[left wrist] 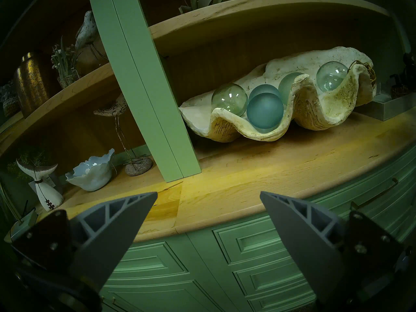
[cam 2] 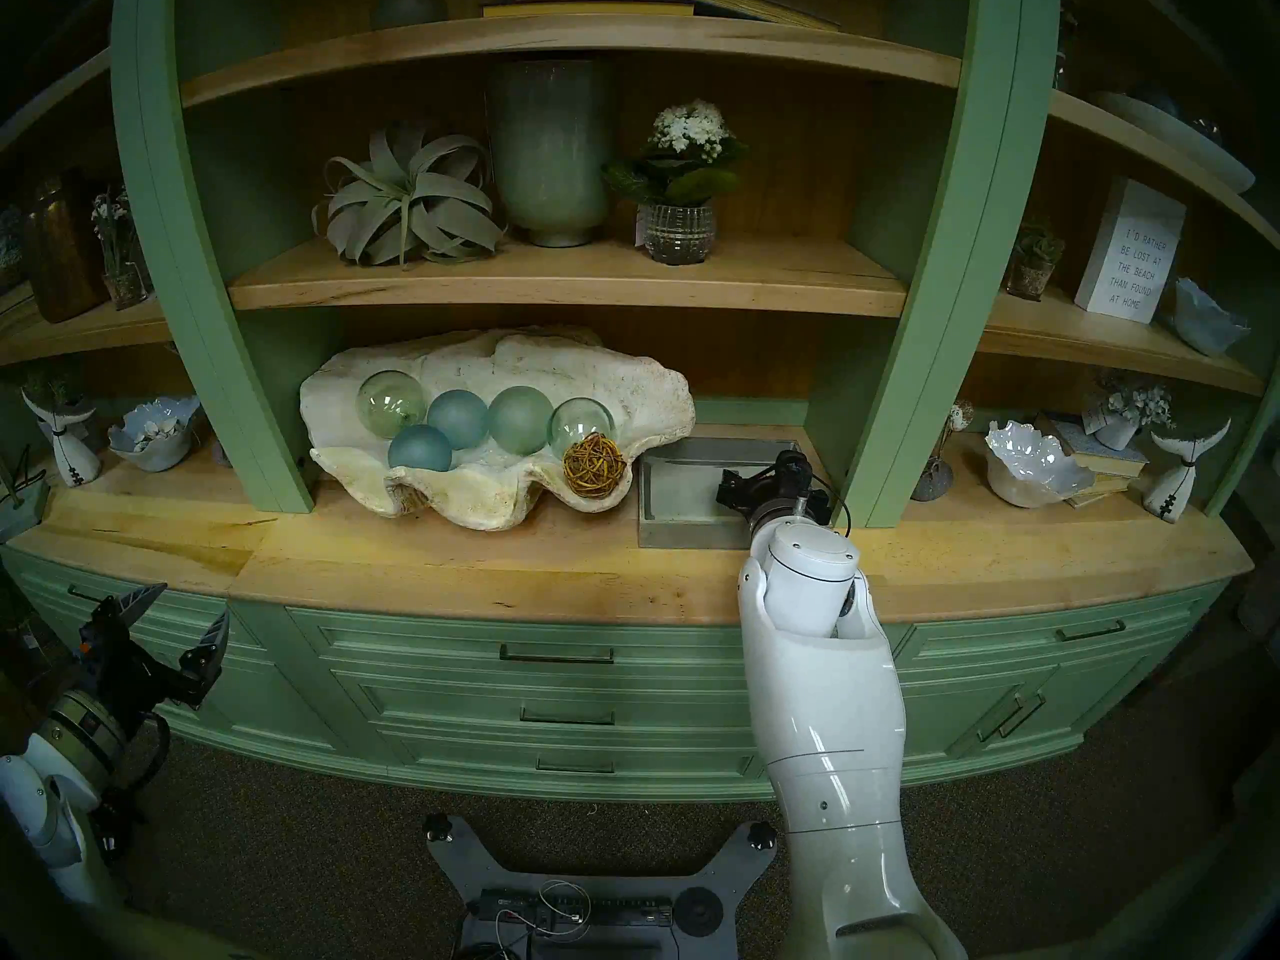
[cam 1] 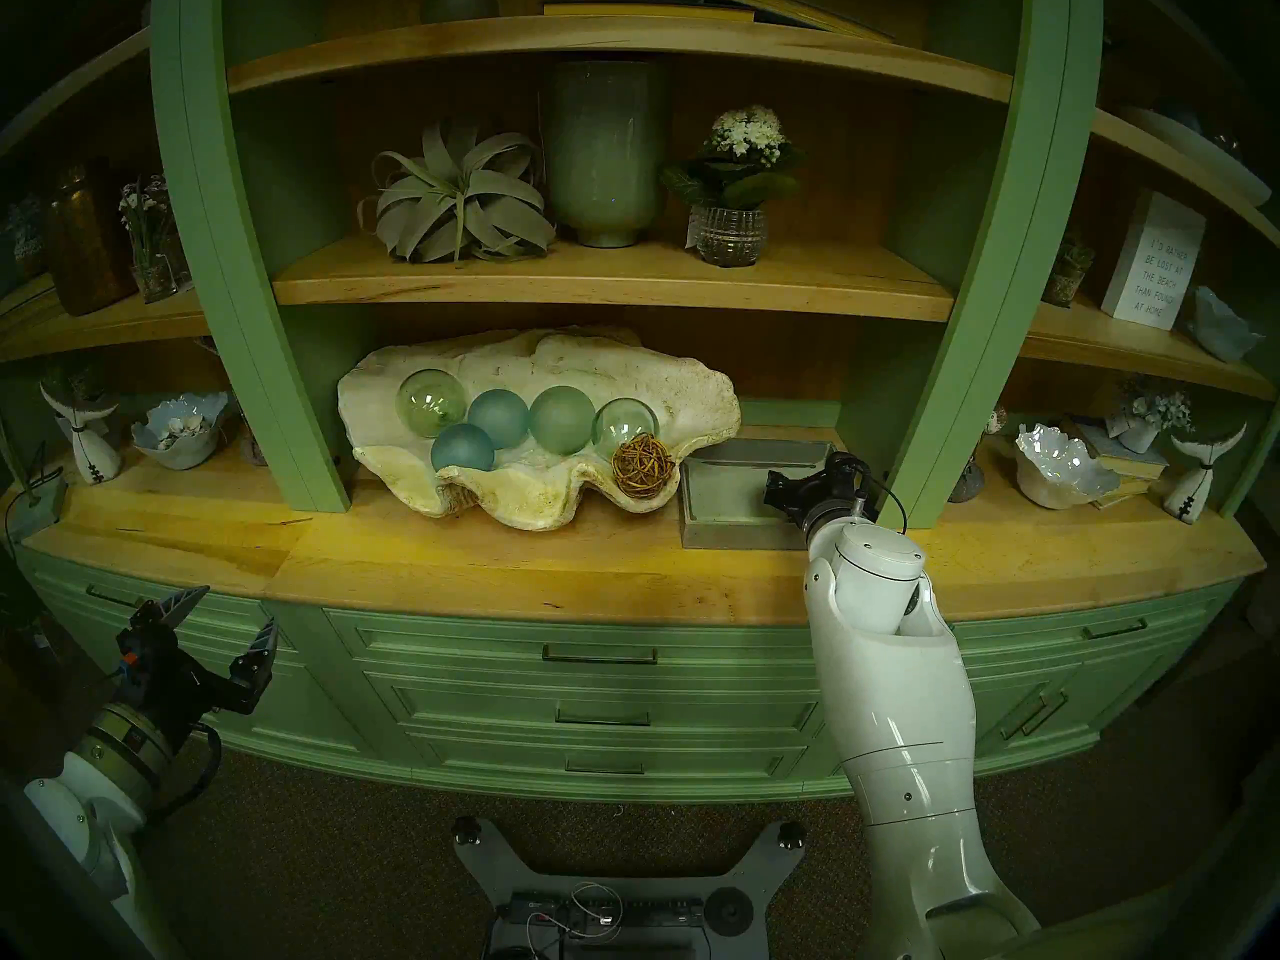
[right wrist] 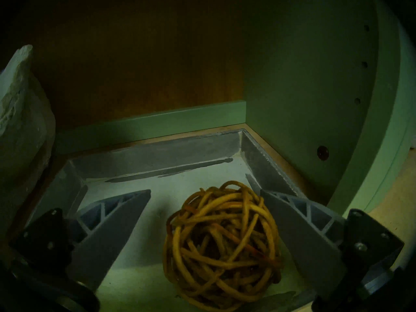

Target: Put wooden balls into bowl

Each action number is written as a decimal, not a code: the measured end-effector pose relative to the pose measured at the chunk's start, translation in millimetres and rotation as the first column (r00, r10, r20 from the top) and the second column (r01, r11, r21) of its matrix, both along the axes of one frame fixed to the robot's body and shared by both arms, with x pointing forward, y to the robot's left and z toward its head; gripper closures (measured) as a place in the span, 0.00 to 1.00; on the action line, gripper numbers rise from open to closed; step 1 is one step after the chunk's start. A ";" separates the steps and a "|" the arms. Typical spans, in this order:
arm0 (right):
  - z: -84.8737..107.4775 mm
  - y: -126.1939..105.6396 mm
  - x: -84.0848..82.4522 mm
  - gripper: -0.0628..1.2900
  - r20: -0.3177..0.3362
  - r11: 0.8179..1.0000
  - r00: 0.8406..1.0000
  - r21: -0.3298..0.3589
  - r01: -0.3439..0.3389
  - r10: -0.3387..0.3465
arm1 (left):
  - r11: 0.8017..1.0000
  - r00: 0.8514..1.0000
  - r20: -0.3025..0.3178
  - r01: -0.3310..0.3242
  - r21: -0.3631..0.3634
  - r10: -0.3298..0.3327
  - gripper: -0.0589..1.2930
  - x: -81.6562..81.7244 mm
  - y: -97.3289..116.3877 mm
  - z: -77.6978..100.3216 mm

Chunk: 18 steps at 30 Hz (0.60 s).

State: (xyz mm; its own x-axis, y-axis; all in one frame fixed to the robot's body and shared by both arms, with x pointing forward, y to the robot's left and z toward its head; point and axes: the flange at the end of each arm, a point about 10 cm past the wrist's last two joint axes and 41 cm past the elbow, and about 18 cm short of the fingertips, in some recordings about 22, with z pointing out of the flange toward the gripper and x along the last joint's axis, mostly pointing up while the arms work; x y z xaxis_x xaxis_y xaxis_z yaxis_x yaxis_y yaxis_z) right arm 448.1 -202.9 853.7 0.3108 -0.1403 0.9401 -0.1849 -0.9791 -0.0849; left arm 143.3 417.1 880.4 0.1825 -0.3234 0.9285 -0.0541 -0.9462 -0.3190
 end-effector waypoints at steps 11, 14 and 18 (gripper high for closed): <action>3.8 -4.8 4.8 0.03 -0.028 1.000 0.999 -0.015 0.017 -0.018 | 1.000 1.000 0.000 0.000 0.000 0.000 0.04 0.0 0.0 0.0; -1.2 -10.7 1.8 0.03 -0.052 0.999 0.998 -0.015 0.034 -0.035 | 1.000 1.000 0.000 0.000 0.000 0.000 0.04 0.0 -0.1 0.1; -8.3 -13.8 -2.4 0.03 -0.072 0.999 0.996 -0.013 0.043 -0.044 | 1.000 1.000 0.000 0.000 0.000 0.000 0.04 0.1 -0.1 0.2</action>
State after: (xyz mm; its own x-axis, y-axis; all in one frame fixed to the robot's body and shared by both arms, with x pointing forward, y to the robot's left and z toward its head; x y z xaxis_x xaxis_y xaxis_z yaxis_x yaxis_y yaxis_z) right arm 445.7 -216.7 845.5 0.3721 -0.1441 0.9169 -0.2327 -0.9708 -0.0581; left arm 143.4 417.0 880.6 0.1822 -0.3238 0.9284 -0.0543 -0.9461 -0.3193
